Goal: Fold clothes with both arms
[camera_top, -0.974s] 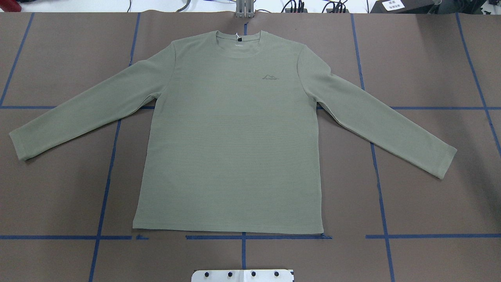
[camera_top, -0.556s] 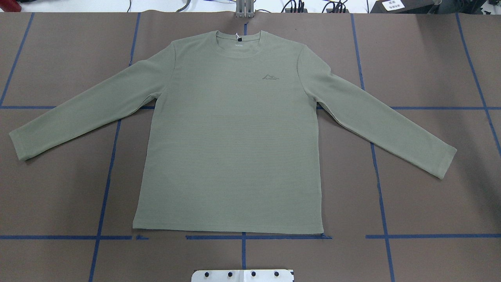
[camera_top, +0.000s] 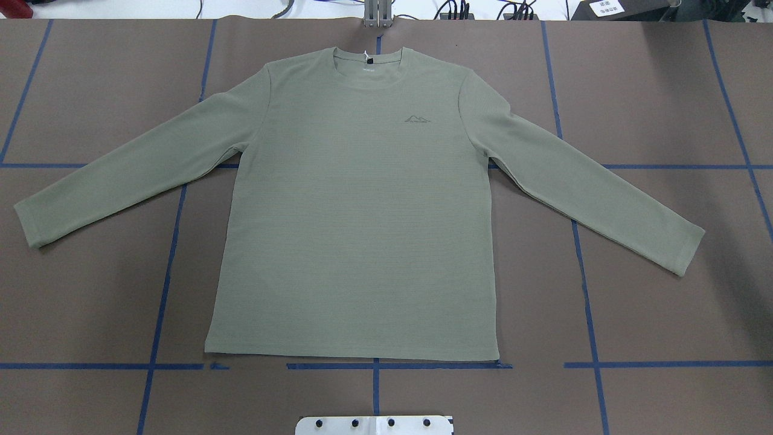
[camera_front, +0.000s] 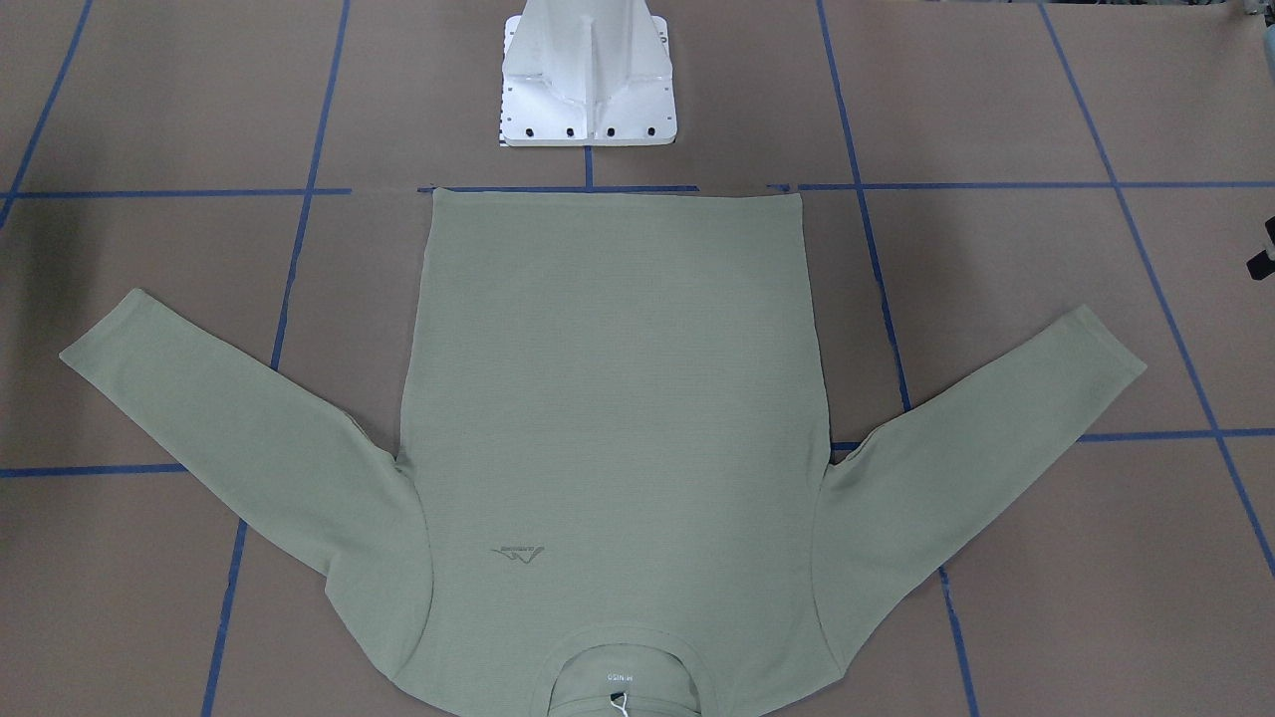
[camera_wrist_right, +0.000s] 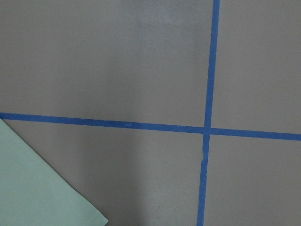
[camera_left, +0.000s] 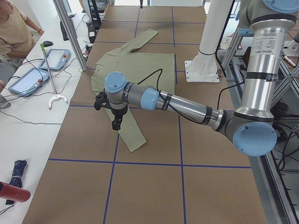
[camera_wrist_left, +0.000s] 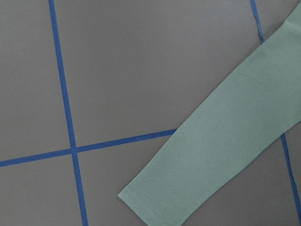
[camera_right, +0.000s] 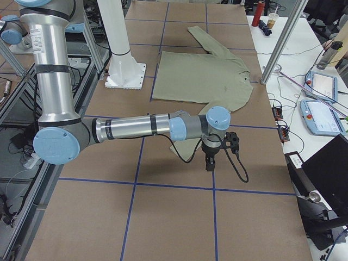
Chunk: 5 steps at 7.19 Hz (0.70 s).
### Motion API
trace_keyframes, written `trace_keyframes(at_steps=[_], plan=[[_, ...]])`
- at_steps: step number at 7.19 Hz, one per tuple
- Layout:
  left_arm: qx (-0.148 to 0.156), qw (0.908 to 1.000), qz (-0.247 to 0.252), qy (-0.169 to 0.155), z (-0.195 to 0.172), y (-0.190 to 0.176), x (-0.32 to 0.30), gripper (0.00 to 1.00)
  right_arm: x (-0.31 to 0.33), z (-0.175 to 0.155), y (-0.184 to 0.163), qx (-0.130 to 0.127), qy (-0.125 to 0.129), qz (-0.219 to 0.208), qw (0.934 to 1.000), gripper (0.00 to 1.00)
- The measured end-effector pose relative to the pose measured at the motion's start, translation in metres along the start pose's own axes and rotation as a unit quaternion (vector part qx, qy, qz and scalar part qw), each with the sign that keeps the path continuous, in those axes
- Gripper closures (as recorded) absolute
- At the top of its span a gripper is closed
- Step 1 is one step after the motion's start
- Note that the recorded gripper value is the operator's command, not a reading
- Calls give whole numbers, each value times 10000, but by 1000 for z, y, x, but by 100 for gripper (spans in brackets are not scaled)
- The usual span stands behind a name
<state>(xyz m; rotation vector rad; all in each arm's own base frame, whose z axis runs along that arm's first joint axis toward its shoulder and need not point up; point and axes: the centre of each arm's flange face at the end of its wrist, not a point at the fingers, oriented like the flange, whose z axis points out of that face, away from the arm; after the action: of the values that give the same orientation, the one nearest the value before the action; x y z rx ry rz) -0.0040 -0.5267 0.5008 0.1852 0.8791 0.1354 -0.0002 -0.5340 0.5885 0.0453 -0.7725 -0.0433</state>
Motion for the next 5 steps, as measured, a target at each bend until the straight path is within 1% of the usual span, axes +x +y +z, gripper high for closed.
trace_keyframes(at_steps=[2, 3, 5], plan=[[25, 10000, 29, 32, -2, 1, 3, 0, -11, 12, -1, 28, -44, 72, 10000, 0], [39, 10000, 47, 48, -3, 1, 5, 0, -23, 22, 0, 94, -95, 211, 9997, 0], [117, 9998, 152, 70, -4, -1, 7, 0, -59, 52, 11, 282, -303, 546, 9976, 1]])
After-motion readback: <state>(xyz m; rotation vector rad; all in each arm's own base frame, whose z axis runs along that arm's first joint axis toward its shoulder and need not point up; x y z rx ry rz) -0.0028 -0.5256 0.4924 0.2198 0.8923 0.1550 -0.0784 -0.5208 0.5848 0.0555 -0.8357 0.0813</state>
